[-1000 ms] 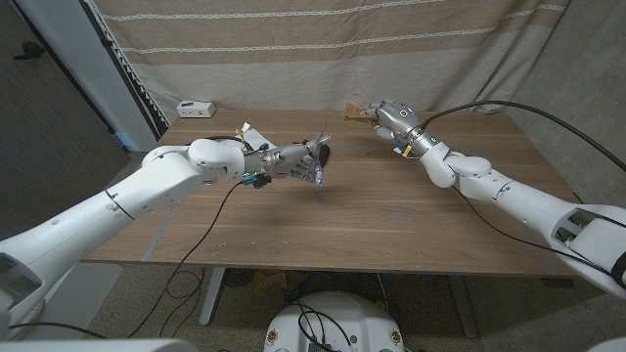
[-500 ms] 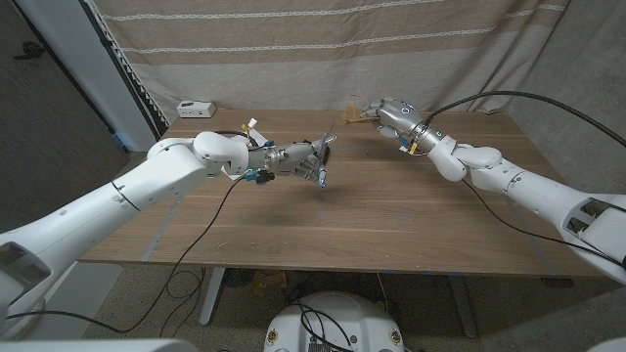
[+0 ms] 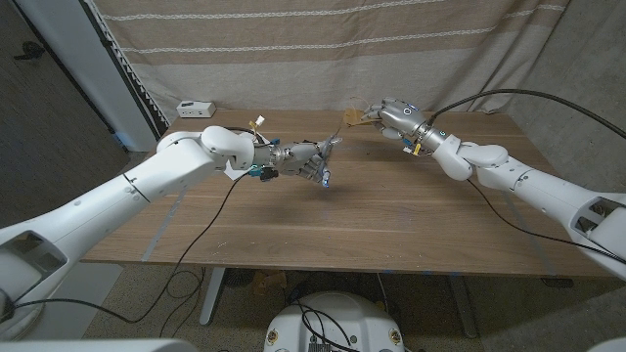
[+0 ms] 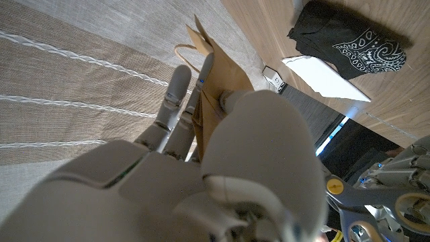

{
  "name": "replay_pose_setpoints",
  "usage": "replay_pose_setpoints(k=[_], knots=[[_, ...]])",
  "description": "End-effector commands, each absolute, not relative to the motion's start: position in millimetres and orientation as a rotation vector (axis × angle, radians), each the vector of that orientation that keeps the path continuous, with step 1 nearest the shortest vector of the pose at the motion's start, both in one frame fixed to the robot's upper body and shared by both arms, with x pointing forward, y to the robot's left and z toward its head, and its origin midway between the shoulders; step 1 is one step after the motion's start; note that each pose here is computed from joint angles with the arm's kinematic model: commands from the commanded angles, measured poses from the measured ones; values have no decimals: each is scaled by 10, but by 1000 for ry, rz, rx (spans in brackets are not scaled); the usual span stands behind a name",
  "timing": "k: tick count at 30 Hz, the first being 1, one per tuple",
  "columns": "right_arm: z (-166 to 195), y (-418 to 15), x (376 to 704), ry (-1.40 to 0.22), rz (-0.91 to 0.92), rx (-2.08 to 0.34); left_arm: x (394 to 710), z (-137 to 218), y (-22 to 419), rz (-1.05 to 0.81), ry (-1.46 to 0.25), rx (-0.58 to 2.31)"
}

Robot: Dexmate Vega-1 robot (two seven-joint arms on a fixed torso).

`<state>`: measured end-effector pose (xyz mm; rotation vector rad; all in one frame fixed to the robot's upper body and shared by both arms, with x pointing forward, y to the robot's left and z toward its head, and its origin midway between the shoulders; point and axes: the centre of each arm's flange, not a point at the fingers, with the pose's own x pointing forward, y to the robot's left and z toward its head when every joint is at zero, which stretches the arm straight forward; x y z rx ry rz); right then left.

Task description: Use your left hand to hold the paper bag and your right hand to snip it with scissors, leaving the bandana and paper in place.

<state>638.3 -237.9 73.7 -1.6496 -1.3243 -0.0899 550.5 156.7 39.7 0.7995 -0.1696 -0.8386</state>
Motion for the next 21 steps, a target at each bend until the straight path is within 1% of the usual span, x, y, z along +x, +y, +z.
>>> replay_pose_setpoints(k=[1,21], knots=[[735,-2417,6345,-1341,-93,-1642,5558,416,1443,-891,-154,826],[625,-2410,6254,-1349,-53,-1662,5580,416,1362,-918,-162,831]])
